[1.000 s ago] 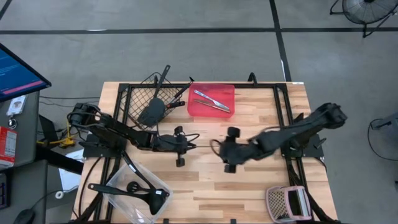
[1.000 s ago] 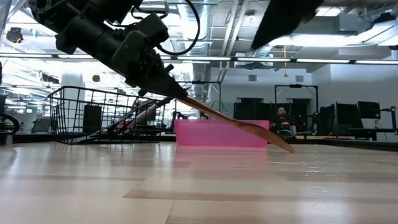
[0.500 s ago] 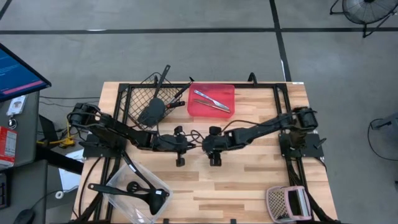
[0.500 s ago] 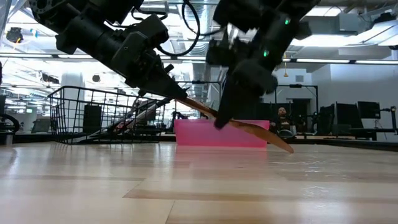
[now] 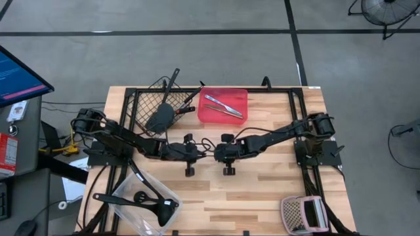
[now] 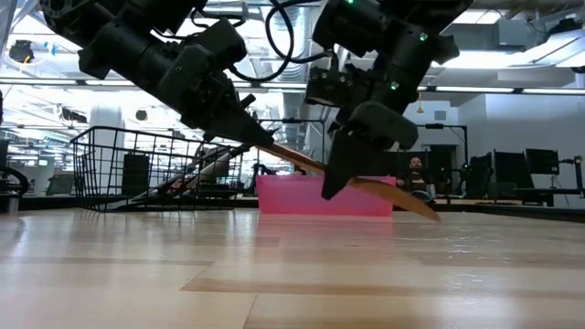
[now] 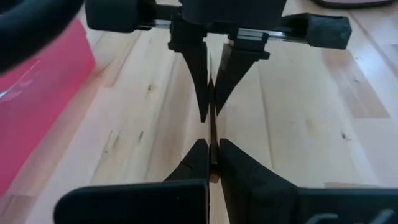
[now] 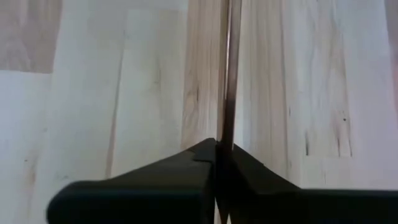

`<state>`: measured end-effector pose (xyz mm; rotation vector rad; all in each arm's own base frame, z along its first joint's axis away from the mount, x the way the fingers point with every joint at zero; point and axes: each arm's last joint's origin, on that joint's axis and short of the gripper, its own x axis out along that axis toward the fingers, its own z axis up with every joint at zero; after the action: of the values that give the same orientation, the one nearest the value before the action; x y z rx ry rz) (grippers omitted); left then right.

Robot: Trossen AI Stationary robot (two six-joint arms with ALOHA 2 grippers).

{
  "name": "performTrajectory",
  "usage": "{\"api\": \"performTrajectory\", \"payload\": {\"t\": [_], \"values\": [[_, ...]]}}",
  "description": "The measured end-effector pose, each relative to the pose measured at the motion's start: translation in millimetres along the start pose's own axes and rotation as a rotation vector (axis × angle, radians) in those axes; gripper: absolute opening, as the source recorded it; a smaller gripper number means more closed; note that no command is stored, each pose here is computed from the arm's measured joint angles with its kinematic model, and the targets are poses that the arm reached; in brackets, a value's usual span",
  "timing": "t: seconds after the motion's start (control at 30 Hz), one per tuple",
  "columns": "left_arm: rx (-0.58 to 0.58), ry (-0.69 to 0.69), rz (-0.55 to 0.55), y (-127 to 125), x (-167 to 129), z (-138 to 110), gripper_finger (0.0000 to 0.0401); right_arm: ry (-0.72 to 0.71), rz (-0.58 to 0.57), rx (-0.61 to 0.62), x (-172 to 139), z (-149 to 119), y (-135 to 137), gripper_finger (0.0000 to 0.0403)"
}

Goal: Pick & Place Kitchen Items
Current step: Put the gold table knife into the red bin

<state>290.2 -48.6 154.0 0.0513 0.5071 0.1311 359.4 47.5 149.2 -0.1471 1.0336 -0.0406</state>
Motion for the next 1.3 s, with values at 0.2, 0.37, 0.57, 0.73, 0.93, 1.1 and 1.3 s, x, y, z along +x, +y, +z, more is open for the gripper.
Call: {"api": "performTrajectory", "payload": {"t": [0.2,0.37,0.57,0.73,0.93,1.1,1.3], "values": [[-0.003,-0.001,0.003,0.3,0.2,0.1,0.0014,-0.002,0.002,0.029,-0.1,0.0,2.5,0.0006],[-0.036,-0.024,-0.024,0.0,-5.5,6.2,0.0059,-0.012,0.002,0.038,-6.9,1.6,2.9,0.0005],[-0.096,-0.082,-0.037,5.7,-28.5,24.9,0.0120,-0.065,-0.003,0.056,-29.7,7.9,-1.3,0.0005],[-0.142,-0.179,-0.054,12.9,-60.1,46.2,0.0143,-0.126,-0.043,0.071,-53.1,13.7,-9.5,0.0005],[-0.178,-0.370,-0.121,15.1,-108.3,71.6,0.0140,-0.195,-0.069,0.115,-77.8,18.4,-26.2,0.0005],[-0.189,-0.492,-0.184,15.2,-143.6,82.6,0.0130,-0.336,-0.095,0.157,-96.8,28.9,-43.7,0.0005],[-0.194,-0.550,-0.217,15.9,-161.0,86.2,0.0115,-0.409,-0.223,0.211,-103.2,32.7,-78.9,0.0005]]}}
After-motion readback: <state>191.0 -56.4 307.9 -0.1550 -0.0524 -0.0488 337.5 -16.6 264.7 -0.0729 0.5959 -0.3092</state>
